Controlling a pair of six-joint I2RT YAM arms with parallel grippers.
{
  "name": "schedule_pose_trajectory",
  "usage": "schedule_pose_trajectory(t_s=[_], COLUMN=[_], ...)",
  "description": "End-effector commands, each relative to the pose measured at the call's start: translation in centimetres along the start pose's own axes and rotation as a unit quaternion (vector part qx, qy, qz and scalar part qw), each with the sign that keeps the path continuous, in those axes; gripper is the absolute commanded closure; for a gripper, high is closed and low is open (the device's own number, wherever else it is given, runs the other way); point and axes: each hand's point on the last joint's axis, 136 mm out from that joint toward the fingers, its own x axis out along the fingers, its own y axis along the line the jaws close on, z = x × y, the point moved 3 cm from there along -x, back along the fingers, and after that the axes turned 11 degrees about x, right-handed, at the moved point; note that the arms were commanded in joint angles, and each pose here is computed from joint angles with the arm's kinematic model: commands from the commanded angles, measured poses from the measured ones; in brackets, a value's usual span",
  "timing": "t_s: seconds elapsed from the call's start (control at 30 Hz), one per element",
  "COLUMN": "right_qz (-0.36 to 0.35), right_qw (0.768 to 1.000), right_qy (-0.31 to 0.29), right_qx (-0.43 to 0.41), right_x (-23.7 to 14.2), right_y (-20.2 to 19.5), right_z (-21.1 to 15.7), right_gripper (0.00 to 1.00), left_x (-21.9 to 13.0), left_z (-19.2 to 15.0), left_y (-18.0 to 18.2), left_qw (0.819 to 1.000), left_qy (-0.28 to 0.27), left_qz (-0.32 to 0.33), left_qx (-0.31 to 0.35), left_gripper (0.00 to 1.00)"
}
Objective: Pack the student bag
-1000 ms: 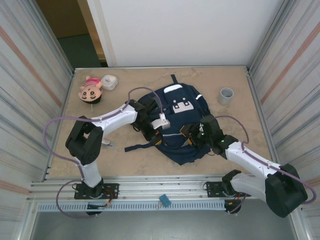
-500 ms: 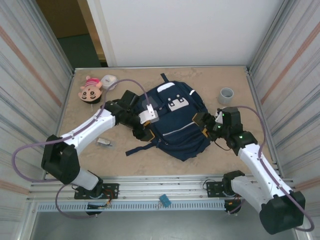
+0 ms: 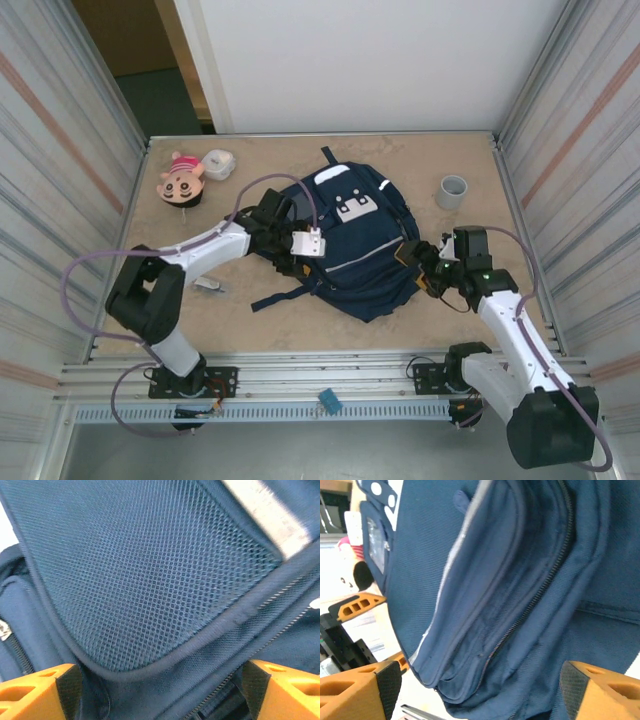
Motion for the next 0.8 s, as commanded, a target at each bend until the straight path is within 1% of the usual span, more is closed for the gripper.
schedule_pose_trajectory(t_s=[0.0, 0.07, 0.1, 0.13, 0.23, 0.33, 0.43, 0.57, 0.67, 0.77], right_qz=[0.014, 0.017, 0.013, 0.011, 0.012, 0.02, 0.019, 0.03, 0.042, 0.032], right_qw=[1.0, 0.999, 0.999, 0.999, 0.999, 1.0, 1.0, 0.999, 0.998, 0.996], right_qy=[0.028, 0.034, 0.035, 0.036, 0.033, 0.014, 0.001, -0.007, -0.005, -0.007], right_qx=[0.001, 0.002, 0.004, 0.007, 0.005, -0.007, -0.013, -0.032, -0.055, -0.084], right_x=[0.5, 1.0, 1.2, 1.5, 2.1, 2.4, 3.0, 3.9, 3.8, 2.8], right_y=[-0.4, -0.7, -1.0, -1.3, -1.3, -0.7, -0.4, 0.9, 3.1, 4.9], right_z=[-0.6, -0.6, -0.5, -0.5, 0.0, 1.0, 2.2, 3.7, 4.8, 5.1], right_gripper=[0.17, 0.18, 0.19, 0.2, 0.26, 0.29, 0.3, 0.31, 0.28, 0.25], left_x=[1.5, 1.9, 2.0, 1.9, 0.8, -0.7, -1.9, -3.5, -3.9, -4.0], left_z=[-0.9, -1.0, -1.0, -0.8, 0.4, 1.9, 3.2, 4.3, 4.5, 5.1], left_y=[0.1, 0.0, 0.0, -0.1, -0.6, -1.2, -1.9, -2.1, -2.1, -1.8], left_qw=[0.999, 0.999, 0.999, 0.999, 1.0, 1.0, 0.999, 0.992, 0.986, 0.978], left_qy=[0.021, 0.028, 0.03, 0.03, 0.021, -0.002, -0.02, -0.046, -0.058, -0.079], left_qz=[0.0, -0.003, -0.001, -0.001, -0.004, 0.003, 0.014, 0.041, 0.052, 0.051], left_qx=[0.035, 0.035, 0.032, 0.03, 0.015, -0.016, -0.047, -0.107, -0.145, -0.186], left_gripper=[0.21, 0.35, 0.45, 0.55, 0.78, 0.93, 0.98, 1.0, 1.0, 1.0])
